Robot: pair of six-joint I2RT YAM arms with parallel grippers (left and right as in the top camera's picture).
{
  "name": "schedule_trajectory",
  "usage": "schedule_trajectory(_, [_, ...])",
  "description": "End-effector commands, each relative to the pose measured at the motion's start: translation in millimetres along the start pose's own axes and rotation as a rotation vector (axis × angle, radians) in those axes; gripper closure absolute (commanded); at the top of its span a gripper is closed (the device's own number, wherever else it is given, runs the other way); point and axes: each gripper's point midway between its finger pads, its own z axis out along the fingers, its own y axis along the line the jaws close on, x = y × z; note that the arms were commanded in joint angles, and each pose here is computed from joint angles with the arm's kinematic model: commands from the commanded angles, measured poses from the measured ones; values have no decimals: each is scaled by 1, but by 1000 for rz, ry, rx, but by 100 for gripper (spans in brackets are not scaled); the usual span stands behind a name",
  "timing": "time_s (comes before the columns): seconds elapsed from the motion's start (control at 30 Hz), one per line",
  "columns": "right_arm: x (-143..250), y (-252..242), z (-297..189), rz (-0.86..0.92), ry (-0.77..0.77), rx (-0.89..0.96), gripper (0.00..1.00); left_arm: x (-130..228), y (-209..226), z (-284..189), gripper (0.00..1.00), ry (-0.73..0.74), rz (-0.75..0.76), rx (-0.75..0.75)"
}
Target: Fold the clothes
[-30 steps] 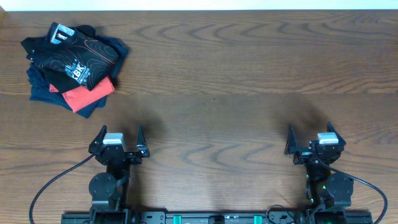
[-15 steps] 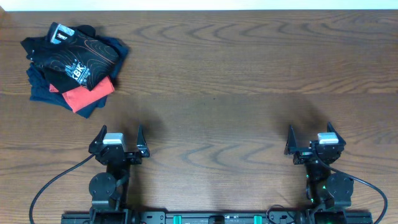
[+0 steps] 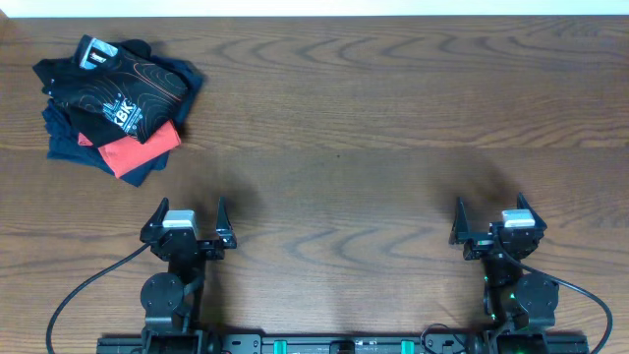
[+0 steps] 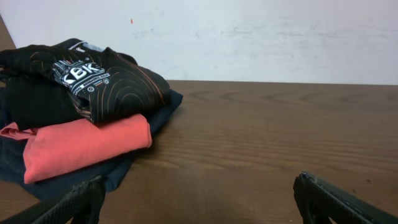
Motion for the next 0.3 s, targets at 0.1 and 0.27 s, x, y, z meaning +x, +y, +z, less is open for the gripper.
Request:
schedule_trajectory(0.1, [1, 2, 0, -16, -2, -8, 1, 16, 8, 0, 2, 51, 1, -45])
schedule_trajectory(0.27, [1, 2, 0, -17, -2, -8, 1, 16, 8, 0, 2, 51, 1, -45])
